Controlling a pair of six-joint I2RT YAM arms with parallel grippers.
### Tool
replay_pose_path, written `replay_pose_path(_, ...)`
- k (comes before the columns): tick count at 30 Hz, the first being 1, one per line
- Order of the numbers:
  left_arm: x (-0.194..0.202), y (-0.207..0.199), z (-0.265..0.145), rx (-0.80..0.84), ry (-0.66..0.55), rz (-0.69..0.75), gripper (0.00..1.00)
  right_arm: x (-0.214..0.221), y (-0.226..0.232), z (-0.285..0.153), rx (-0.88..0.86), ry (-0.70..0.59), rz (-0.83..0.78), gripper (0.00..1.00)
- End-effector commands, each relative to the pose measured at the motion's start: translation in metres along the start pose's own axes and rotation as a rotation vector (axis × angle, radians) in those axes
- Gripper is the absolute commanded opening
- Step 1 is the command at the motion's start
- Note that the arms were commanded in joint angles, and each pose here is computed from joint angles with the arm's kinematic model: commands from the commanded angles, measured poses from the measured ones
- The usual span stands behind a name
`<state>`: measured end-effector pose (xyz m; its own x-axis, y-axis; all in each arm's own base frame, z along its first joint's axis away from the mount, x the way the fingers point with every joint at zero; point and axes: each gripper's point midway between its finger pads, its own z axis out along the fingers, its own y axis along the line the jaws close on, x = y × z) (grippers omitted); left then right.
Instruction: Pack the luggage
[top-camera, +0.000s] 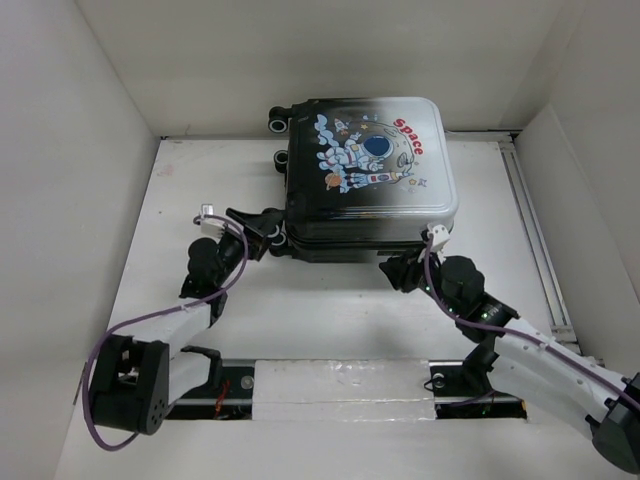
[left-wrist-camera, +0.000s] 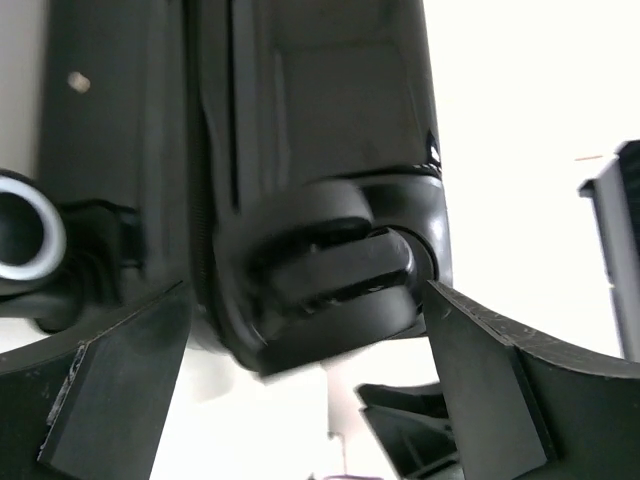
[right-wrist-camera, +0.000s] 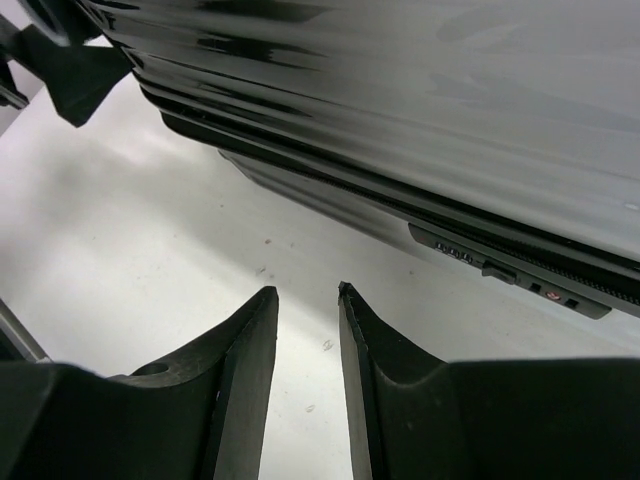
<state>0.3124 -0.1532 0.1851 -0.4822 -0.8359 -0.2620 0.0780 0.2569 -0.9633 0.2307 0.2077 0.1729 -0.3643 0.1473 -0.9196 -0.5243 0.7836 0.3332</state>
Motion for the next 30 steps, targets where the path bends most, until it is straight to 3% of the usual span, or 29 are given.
replay_pose_path(1, 0.000, -0.040, 0.003, 0.155, 0.016, -0.054, 0.94, -0.016, 0.010, 0.002, -0.048, -0.061, -0.009, 0.37)
replay_pose_path(7, -0.009, -0.066, 0.005, 0.245, -0.002, -0.134, 0.94, -0.007, 0.009, 0.001, -0.055, -0.038, 0.000, 0.37)
replay_pose_path(10, -0.015, -0.070, 0.001, 0.274, -0.040, -0.152, 0.81, -0.005, 0.008, 0.000, -0.055, -0.038, 0.000, 0.37)
replay_pose_path(11, -0.017, -0.072, -0.001, 0.289, -0.054, -0.158, 0.72, -0.005, 0.008, 0.000, -0.055, -0.038, 0.000, 0.37)
replay_pose_path(12, -0.017, -0.072, -0.001, 0.289, -0.054, -0.158, 0.57, -0.005, 0.008, 0.000, -0.055, -0.038, 0.000, 0.37)
replay_pose_path(15, -0.016, -0.069, 0.001, 0.279, -0.052, -0.170, 0.52, -0.005, 0.008, 0.000, -0.055, -0.038, 0.000, 0.37)
replay_pose_path(18, -0.017, -0.073, 0.000, 0.299, -0.053, -0.173, 0.35, -0.004, 0.010, 0.000, -0.063, -0.035, -0.001, 0.37)
replay_pose_path(20, -0.019, -0.072, 0.000, 0.298, -0.064, -0.174, 0.31, -0.004, 0.010, 0.000, -0.064, -0.035, -0.001, 0.37)
replay_pose_path(23, -0.024, -0.075, -0.001, 0.306, -0.090, -0.164, 0.11, -0.008, 0.009, -0.001, -0.059, -0.048, 0.000, 0.38)
replay_pose_path(24, -0.024, -0.077, -0.002, 0.313, -0.094, -0.143, 0.00, -0.009, 0.008, -0.004, -0.050, -0.052, 0.000, 0.40)
replay_pose_path(30, -0.036, -0.066, 0.005, 0.230, -0.169, -0.038, 0.00, -0.015, -0.009, -0.019, 0.051, -0.077, 0.021, 0.48)
